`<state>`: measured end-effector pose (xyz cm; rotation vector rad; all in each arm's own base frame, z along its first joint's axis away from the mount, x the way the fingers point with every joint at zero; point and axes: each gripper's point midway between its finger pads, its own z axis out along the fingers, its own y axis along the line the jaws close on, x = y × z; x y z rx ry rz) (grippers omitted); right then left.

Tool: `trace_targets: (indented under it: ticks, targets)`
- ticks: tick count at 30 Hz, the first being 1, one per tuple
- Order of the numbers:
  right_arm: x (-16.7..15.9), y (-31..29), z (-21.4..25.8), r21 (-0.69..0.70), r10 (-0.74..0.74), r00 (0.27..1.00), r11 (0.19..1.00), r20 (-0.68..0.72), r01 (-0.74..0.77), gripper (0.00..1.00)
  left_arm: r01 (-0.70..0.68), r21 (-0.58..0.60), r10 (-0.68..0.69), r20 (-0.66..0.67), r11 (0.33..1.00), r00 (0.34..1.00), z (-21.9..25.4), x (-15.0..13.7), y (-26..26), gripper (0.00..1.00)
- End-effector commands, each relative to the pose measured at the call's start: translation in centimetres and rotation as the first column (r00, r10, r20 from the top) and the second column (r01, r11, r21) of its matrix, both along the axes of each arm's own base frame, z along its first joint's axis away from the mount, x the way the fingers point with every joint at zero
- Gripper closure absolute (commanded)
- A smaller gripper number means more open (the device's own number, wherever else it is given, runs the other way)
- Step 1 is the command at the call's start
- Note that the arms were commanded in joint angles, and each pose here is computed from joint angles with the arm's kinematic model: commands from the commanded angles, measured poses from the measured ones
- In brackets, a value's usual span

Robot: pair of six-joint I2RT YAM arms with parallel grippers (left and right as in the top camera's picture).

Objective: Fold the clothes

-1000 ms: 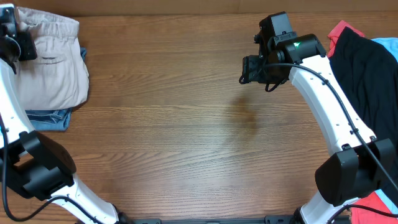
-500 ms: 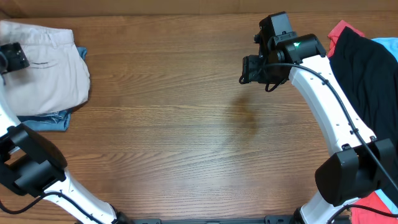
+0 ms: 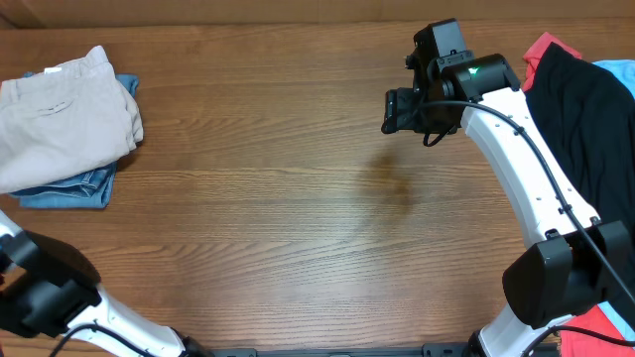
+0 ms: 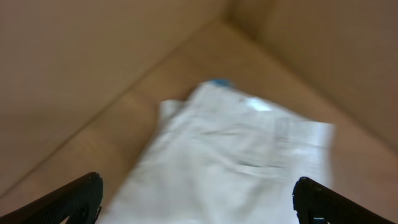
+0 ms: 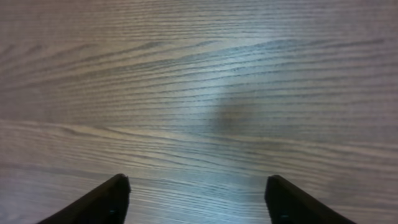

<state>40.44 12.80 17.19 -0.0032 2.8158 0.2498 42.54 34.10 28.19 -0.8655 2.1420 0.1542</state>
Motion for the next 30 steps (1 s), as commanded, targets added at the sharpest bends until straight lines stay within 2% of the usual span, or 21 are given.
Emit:
trace_targets:
  ticks: [1,3,9,15,20,23,30]
  targets:
    - [0.3,-0.1,0.4,-0.003,-0.005,1.000,1.000,0.019,0.005,0.10,0.196,0.006,-0.195,0.134,0.981,0.972,6.1,2.1,-7.3,0.00]
    - [0.5,-0.1,0.5,-0.001,-0.005,1.000,1.000,0.024,0.005,0.01,0.248,-0.007,-0.245,0.123,0.969,0.962,6.2,2.8,-10.1,0.00]
    - [2.9,0.6,1.7,0.029,-0.008,0.991,1.000,0.133,0.004,0.00,0.470,-0.072,-0.470,0.016,0.880,0.883,3.9,5.0,-21.4,0.00]
    - [5.7,1.2,3.4,0.025,0.049,0.960,0.998,0.276,-0.058,0.00,0.617,-0.043,-0.615,-0.163,0.786,0.772,1.6,4.6,-30.3,0.00]
    - [5.2,0.7,3.0,0.030,0.023,0.970,0.999,0.243,-0.032,0.00,0.688,-0.138,-0.697,-0.256,0.712,0.670,-0.2,2.0,-35.9,0.00]
    - [3.8,-0.1,2.2,0.042,-0.038,0.986,0.999,0.163,0.032,0.00,0.665,-0.225,-0.699,-0.317,0.712,0.641,-1.4,-0.4,-37.4,0.00]
    - [0.6,-1.2,1.3,0.032,-0.145,0.989,0.989,0.026,0.144,0.00,0.602,-0.335,-0.684,-0.458,0.725,0.568,-3.2,-5.0,-38.2,0.00]
